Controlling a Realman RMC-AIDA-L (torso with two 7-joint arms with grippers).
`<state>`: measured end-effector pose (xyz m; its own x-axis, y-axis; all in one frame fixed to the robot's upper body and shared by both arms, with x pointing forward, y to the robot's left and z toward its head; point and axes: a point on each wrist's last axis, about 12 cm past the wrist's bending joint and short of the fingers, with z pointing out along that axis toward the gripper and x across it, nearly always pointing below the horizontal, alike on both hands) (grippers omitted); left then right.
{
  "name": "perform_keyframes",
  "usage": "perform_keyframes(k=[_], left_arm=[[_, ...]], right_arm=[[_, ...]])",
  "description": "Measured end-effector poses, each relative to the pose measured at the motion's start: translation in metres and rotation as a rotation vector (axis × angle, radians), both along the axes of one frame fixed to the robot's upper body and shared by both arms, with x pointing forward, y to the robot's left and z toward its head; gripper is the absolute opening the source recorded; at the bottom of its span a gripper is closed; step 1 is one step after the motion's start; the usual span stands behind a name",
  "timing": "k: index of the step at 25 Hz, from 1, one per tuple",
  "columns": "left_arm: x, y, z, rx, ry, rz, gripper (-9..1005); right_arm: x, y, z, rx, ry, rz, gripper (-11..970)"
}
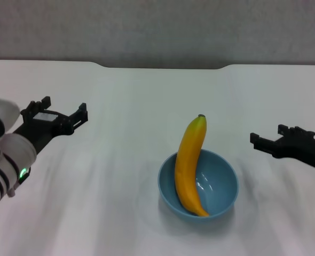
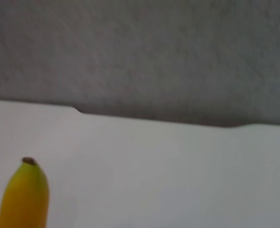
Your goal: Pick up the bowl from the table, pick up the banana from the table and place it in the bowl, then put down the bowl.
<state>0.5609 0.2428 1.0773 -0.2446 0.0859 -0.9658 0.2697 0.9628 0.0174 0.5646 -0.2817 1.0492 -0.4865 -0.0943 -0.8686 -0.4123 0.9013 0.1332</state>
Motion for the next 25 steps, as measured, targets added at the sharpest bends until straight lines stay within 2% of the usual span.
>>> perform_keyframes(k=[6, 12, 18, 21, 25], left_arm=[[-0.007, 0.007, -0.019, -0.015, -0.051, -0.031, 908], [-0.010, 0.009, -0.028, -0.023, -0.063, -0.050, 908], [-0.013, 0.016, -0.039, -0.068, -0.072, -0.056, 908], [-0.015, 0.022, -0.051, -0.050, -0.061, -0.064, 908], [-0.018, 0.029, -0.058, -0.054, -0.068, -0.057, 908]], right_arm=[[-0.027, -0.019, -0.020, 0.103, -0.194, 0.008, 881], [-0.045, -0.038, -0.029, 0.150, -0.314, -0.122, 881], [-0.049, -0.048, -0.036, 0.161, -0.306, -0.218, 881], [-0.052, -0.048, -0.039, 0.138, -0.310, -0.235, 880], [-0.047, -0.041, -0.047, 0.127, -0.244, -0.215, 880]])
